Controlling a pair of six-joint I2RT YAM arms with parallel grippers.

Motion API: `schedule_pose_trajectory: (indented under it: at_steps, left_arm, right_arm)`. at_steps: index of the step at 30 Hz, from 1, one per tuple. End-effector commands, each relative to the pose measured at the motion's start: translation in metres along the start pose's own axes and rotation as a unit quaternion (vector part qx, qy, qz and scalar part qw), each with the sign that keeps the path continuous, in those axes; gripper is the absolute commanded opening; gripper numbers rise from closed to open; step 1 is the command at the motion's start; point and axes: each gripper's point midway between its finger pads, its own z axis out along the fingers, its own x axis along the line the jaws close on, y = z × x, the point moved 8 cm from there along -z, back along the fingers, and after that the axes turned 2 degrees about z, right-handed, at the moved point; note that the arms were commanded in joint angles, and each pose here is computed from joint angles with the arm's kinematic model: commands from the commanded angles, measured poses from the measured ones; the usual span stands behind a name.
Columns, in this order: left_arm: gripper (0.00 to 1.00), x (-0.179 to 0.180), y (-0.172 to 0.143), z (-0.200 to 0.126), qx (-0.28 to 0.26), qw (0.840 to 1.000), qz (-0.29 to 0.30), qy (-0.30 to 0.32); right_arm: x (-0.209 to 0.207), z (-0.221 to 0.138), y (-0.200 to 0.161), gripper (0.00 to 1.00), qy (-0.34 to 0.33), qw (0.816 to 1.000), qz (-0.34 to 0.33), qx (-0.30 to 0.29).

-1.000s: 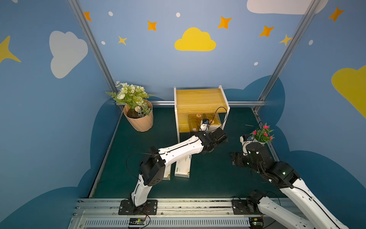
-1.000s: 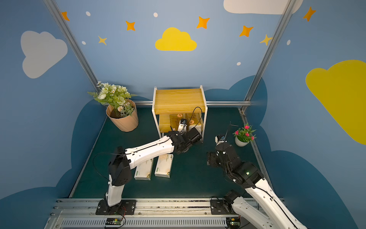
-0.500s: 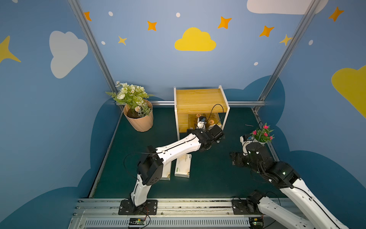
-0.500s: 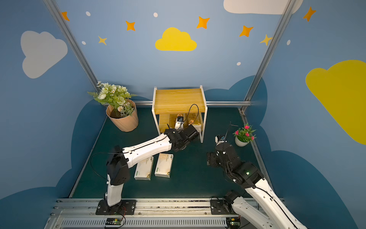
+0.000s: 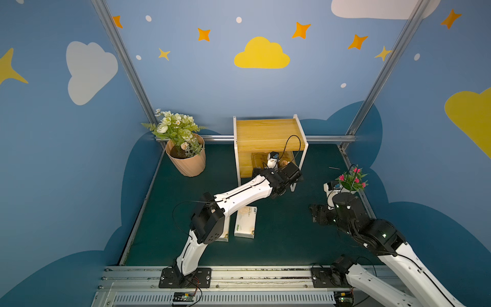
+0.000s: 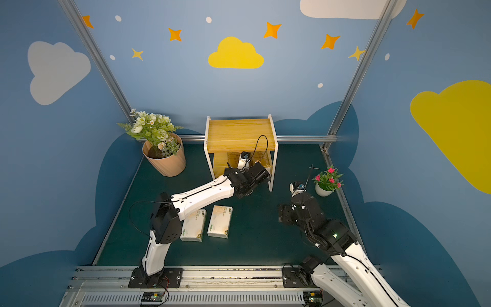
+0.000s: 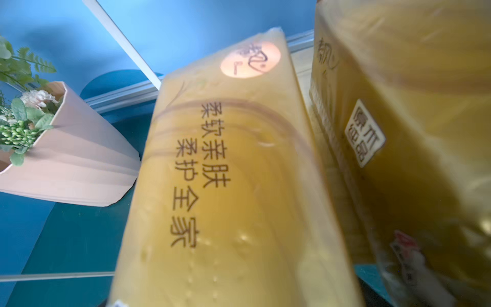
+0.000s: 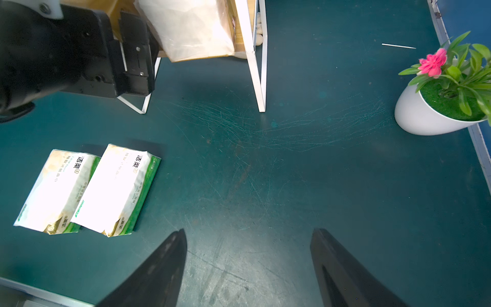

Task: Place the tissue boxes on the shelf by color
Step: Place a box of tissues on the shelf.

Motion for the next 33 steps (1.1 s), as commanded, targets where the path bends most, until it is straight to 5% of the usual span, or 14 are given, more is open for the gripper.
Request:
schedule_pose_trajectory:
  at_steps: [1,33]
  left_arm:
    - [1.00,0.008,0.003,-0.014,-0.022,1.000,-0.005,0.006]
    - [1.00,0.028,0.004,-0.018,-0.007,1.000,-0.013,-0.016]
  right_arm:
    - [0.002,0.002,-0.003,0.80,0.011,1.000,-0.005,0.002]
    - [0.006,0.004,-0.002,0.89,0.026,1.000,-0.008,0.007]
